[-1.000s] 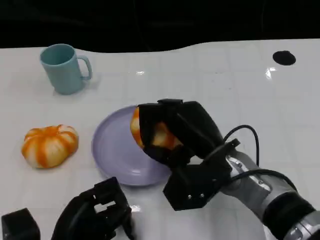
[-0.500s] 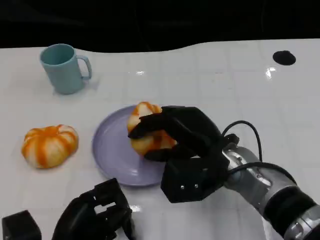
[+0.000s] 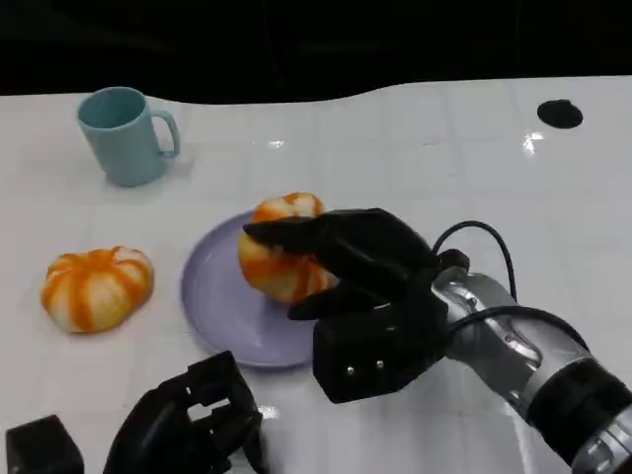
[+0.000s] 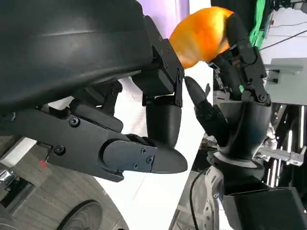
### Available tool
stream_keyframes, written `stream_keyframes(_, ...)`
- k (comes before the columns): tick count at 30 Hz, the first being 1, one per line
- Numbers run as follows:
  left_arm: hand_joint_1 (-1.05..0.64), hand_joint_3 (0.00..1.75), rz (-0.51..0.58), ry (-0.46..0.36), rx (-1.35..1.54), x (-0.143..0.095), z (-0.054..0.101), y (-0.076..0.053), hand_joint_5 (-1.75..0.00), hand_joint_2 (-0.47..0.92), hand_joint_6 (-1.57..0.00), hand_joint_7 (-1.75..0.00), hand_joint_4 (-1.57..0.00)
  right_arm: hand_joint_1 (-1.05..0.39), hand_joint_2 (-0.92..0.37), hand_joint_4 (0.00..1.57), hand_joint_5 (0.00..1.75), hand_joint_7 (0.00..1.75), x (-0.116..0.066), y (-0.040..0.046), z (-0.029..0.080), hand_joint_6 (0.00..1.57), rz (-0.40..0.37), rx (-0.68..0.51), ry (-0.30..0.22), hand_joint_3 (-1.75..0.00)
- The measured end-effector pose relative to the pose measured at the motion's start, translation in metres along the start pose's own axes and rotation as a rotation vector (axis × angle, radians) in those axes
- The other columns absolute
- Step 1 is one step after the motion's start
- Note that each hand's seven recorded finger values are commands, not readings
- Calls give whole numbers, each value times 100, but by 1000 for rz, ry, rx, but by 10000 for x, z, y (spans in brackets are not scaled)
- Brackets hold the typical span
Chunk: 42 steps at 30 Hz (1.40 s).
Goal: Grasp the bread from the table and place it into the plate.
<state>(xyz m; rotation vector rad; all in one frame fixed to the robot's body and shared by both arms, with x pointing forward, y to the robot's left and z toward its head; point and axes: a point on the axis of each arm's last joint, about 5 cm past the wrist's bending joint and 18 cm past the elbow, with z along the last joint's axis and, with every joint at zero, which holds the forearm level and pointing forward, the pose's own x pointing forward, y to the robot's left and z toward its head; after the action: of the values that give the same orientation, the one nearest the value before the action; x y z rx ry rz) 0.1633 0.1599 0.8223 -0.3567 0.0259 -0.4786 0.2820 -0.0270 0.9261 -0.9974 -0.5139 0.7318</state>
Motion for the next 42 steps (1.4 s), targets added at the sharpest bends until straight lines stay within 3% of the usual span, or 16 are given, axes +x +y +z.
stream_keyframes(4, -61, 34, 1, -2, 2, 3, 5, -2, -175, 88, -69, -151, -78, -55, -92, 75, 78, 1, -4, -28, 12, 19, 13, -19, -16, -11)
stream_keyframes(6, -60, 34, 2, -3, 3, 3, 6, -2, -175, 87, -69, -151, -78, -54, -92, 78, 63, 1, -10, -31, 4, 20, 14, -22, -15, -11)
stream_keyframes(9, -60, 35, 3, -1, 4, 3, 6, -3, -175, 87, -69, -151, -78, -53, -92, 80, 58, 1, -13, -32, 1, 20, 15, -25, -19, -10)
stream_keyframes(12, -61, 36, 2, 0, 6, 4, 7, -3, -175, 87, -69, -151, -78, -54, -92, 74, 62, 1, -13, -33, 3, 21, 15, -25, -22, -10)
stream_keyframes(16, -61, 37, 2, 2, 9, 4, 7, -3, -175, 87, -69, -151, -78, -53, -92, 57, 87, 3, -15, -36, 12, 28, 9, -24, -27, -9)
stream_keyframes(21, -61, 38, 1, 2, 9, 5, 7, -4, -175, 85, -69, -152, -79, -51, -92, 49, 88, 7, -52, -56, 21, 38, -36, -23, -52, -9)
stream_keyframes(34, -60, 43, 4, 8, 1, 4, -2, 0, -175, 83, -70, -151, -80, -39, -90, 48, 66, 12, -447, -162, -93, 69, -178, -12, -111, -1)
stream_keyframes(42, -60, 46, 4, 12, -4, 7, -6, -2, -175, 82, -70, -150, -80, -28, -87, 51, 77, 15, -732, -148, -153, 86, -214, -5, -131, 0)
